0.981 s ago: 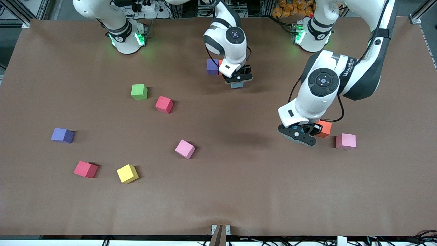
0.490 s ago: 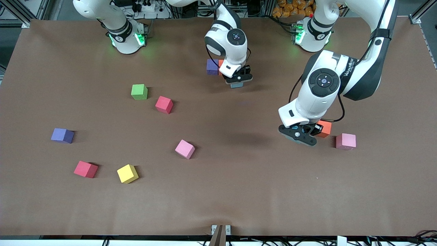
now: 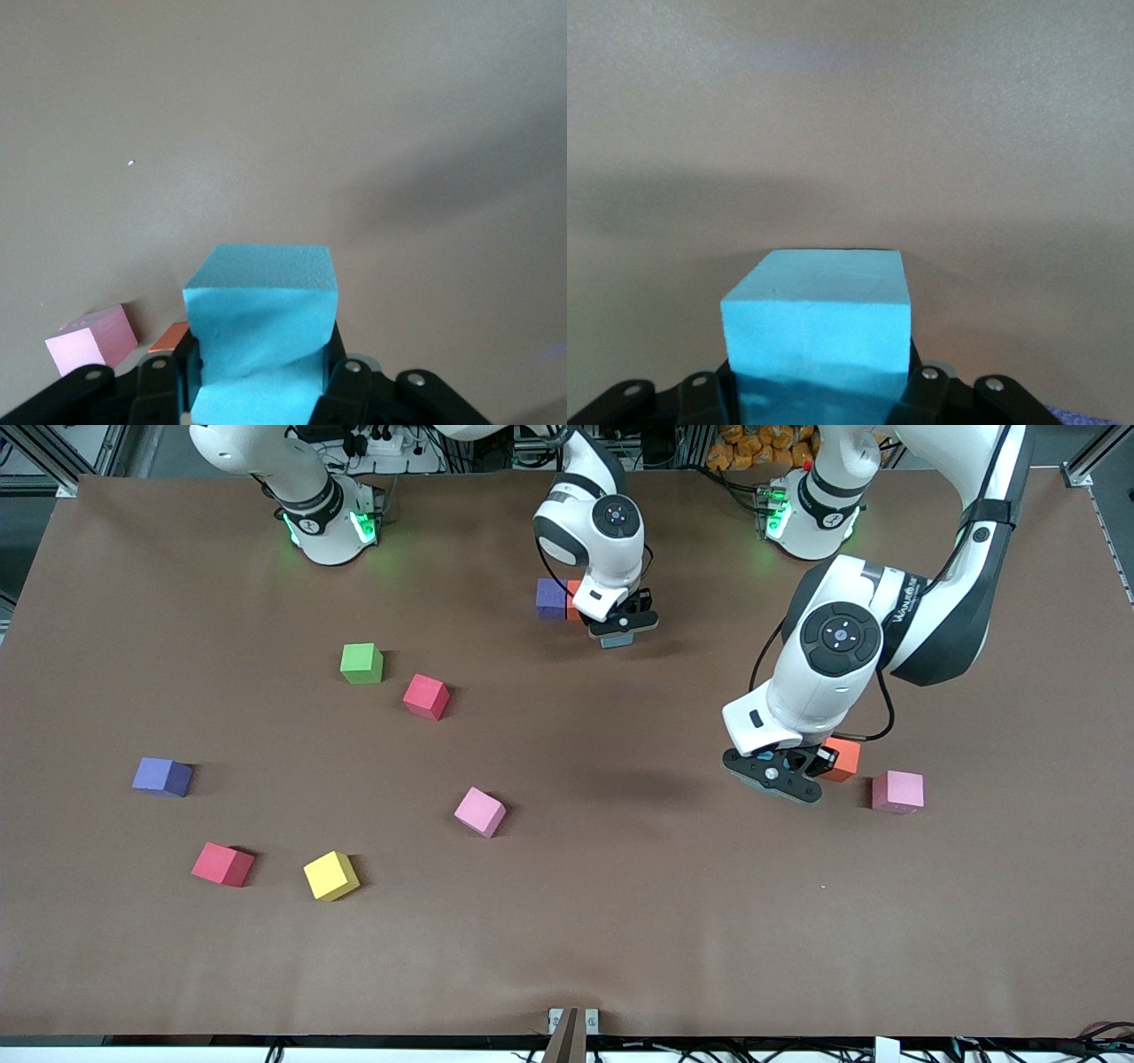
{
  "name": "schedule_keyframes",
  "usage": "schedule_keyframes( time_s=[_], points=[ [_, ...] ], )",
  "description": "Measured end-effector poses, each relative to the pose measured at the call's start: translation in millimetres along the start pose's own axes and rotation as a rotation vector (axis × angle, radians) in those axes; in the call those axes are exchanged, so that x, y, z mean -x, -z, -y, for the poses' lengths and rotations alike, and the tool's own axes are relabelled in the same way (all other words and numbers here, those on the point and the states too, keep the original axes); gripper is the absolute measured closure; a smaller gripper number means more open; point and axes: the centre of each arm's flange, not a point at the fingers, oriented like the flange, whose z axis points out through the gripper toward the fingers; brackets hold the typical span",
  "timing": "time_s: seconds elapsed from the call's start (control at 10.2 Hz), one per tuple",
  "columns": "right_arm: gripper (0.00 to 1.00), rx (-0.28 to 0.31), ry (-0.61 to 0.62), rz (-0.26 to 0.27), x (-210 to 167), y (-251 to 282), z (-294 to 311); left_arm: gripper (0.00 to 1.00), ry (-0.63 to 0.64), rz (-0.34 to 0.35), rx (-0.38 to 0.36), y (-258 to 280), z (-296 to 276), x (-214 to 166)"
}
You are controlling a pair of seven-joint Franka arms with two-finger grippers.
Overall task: Form number 2 with 11 blocks
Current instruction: 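Lower the cyan block onto the row and open the right gripper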
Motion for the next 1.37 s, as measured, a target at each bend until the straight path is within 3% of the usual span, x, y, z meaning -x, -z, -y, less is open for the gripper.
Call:
schedule_keyframes(
  time_s=[0.2,0.29,0.49,1.37],
  points=[
    [0.38,0.004,0.001,0.003,0.8,-3.5,-0.4,0.46,0.000,0.002,0.000,-0.1,-0.2,0.2],
    [0.32,0.005,0.001,0.004,0.9,-3.9,-0.4,0.46,-0.001,0.003,0.000,-0.2,-0.4,0.3],
    [0.02,0.007,0.000,0.005,0.9,-5.2,-0.8,0.46,-0.001,0.004,0.000,-0.2,-0.7,0.4],
    [0.00,0.002,0.002,0.003,-10.5,17.0,-2.2,0.46,0.010,0.003,0.009,0.6,-1.4,0.6]
  ],
)
